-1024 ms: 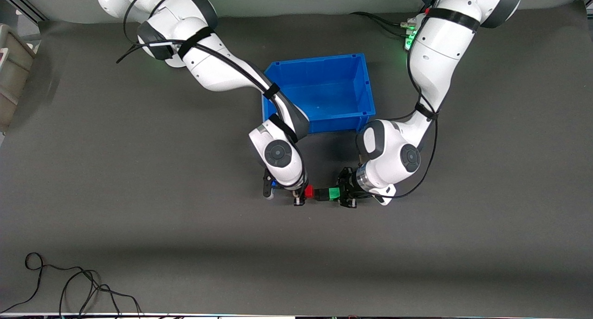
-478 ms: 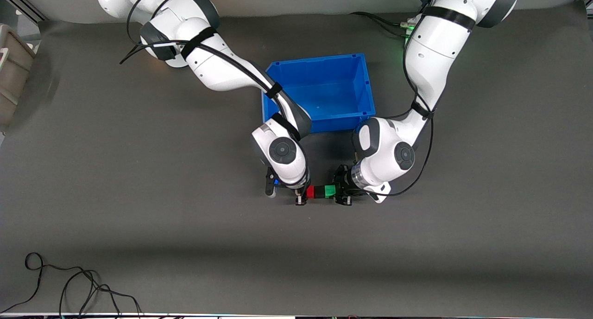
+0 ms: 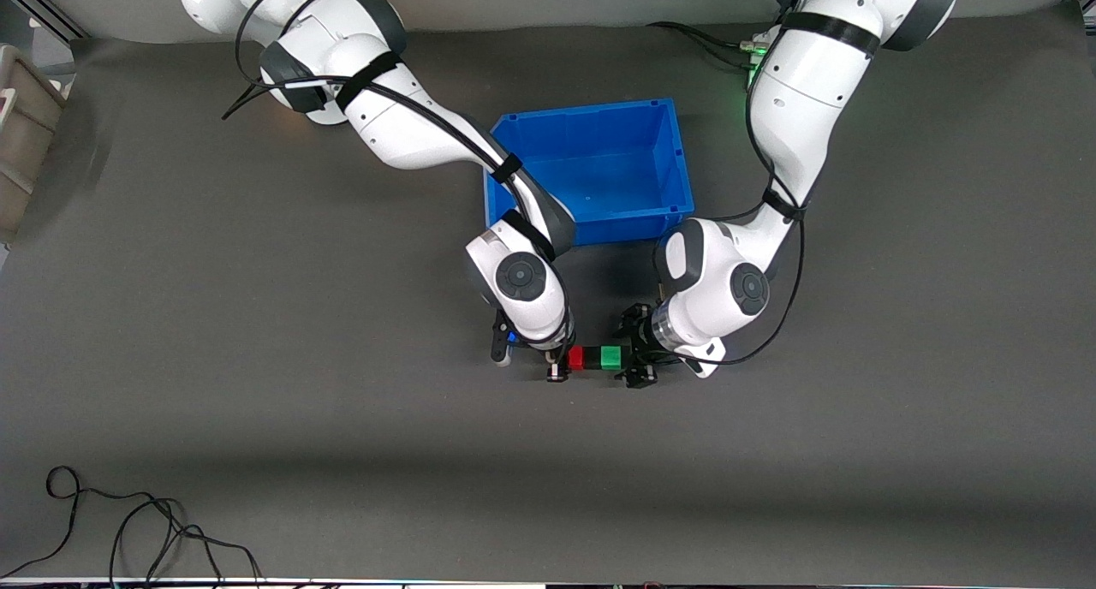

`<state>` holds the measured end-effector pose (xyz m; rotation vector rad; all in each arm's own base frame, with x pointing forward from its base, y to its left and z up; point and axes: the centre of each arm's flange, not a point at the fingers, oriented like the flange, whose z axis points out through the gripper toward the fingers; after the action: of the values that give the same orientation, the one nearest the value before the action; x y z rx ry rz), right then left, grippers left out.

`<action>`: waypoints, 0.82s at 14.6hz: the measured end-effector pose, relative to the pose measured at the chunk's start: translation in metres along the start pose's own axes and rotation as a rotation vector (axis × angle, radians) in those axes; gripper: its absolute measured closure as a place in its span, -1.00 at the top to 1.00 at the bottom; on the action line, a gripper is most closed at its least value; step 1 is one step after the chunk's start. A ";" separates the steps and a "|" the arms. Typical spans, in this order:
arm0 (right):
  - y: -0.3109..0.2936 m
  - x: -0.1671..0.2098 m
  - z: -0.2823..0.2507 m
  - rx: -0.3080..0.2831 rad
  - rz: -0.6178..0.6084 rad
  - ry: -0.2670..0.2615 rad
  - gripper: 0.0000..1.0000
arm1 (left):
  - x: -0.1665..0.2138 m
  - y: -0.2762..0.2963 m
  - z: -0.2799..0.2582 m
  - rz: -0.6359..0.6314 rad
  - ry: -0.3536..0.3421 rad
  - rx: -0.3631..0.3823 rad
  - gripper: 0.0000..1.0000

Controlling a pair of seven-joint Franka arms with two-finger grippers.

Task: Attach green and red cubes to black cube

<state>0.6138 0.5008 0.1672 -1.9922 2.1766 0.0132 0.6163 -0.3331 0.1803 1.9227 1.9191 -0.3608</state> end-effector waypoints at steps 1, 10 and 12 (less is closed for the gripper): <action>-0.002 0.001 0.001 0.012 -0.011 -0.005 0.08 | 0.005 0.007 -0.006 0.005 0.007 -0.004 1.00; -0.091 0.054 -0.092 0.081 -0.178 -0.010 1.00 | 0.118 0.066 -0.155 0.213 0.039 0.160 1.00; -0.118 0.086 -0.153 0.029 -0.272 0.019 1.00 | 0.155 0.070 -0.205 0.313 0.086 0.216 1.00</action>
<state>0.7029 0.3838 0.3190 -2.2617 1.8857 -0.0750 0.6696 -0.1011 0.2993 2.3721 1.6467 -0.4100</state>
